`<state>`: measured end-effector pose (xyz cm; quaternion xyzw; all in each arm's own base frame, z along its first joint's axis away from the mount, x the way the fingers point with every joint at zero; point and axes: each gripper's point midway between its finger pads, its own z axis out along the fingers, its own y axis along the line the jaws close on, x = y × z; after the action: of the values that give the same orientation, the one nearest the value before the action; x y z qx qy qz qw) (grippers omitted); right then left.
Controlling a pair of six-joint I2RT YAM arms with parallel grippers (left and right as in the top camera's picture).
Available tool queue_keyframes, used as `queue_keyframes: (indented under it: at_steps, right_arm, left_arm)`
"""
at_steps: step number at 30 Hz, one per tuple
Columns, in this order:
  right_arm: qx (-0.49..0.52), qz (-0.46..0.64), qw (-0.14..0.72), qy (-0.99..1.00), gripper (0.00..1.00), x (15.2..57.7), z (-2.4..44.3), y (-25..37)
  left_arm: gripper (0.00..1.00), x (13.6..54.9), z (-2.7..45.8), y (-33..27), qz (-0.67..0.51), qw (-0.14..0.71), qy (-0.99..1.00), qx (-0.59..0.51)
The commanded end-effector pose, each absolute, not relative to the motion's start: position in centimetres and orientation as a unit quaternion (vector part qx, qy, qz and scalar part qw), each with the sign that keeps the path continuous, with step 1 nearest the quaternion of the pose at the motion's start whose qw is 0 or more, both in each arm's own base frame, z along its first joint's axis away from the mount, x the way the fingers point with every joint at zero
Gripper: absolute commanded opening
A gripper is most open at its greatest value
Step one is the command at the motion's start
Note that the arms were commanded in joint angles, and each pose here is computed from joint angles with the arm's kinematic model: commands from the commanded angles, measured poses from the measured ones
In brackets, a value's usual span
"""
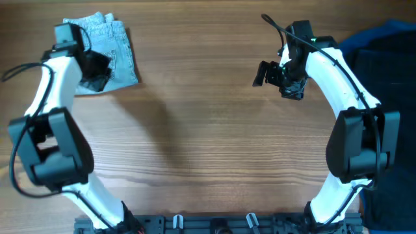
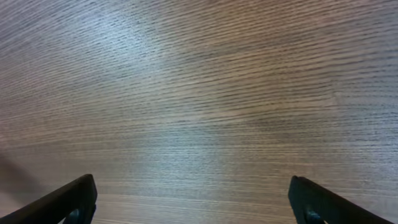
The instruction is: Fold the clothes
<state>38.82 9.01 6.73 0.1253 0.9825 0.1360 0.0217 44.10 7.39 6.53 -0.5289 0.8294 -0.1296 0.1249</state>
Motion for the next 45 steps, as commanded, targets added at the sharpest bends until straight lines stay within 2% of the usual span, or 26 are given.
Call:
queue_keyframes:
  at_steps: [1,5,13,19,25,30,34,38,40,42,45]
  right_arm:
    - [0.111,0.139,0.035,0.983,1.0,39.2,7.5,9.2]
    - [0.111,0.14,0.037,0.983,1.0,39.3,7.5,9.3]
    - [0.111,0.14,0.038,0.983,1.0,39.3,7.5,9.3]
    - [0.111,0.14,0.037,0.983,1.0,39.3,7.5,9.3]
    - [0.111,0.139,0.034,0.983,1.0,39.1,7.5,9.2]
    - [0.112,0.139,0.033,0.983,1.0,39.1,7.5,9.2]
    - [0.113,0.138,0.03,0.983,1.0,38.9,7.5,9.2]
    - [0.113,0.138,0.028,0.984,1.0,38.8,7.4,9.2]
    - [0.113,0.138,0.028,0.983,1.0,38.9,7.5,9.2]
    - [0.113,0.138,0.029,0.983,1.0,38.9,7.5,9.2]
    - [0.114,0.137,0.025,0.984,1.0,38.7,7.4,9.2]
  left_arm:
    - [0.04,40.6,7.0,12.0,-0.025,0.127,0.808,-0.575]
    - [0.04,40.1,4.7,14.7,-0.013,0.115,0.79,-0.603]
    - [0.04,45.2,3.1,17.1,-0.034,0.203,0.79,-0.578]
    - [0.04,47.4,-1.4,18.0,-0.034,0.221,0.793,-0.566]
    - [0.04,50.5,-2.6,19.2,-0.048,0.281,0.782,-0.553]
    - [0.04,51.9,-2.0,19.7,-0.055,0.315,0.775,-0.545]
    - [0.04,51.8,-0.9,19.2,-0.065,0.309,0.779,-0.541]
    - [0.04,50.6,7.5,16.6,-0.101,0.312,0.787,-0.523]
    - [0.04,50.2,10.0,14.4,-0.108,0.311,0.796,-0.508]
    - [0.04,50.3,9.0,12.3,-0.11,0.293,0.811,-0.495]
    - [0.04,50.8,4.7,9.3,-0.11,0.254,0.825,-0.493]
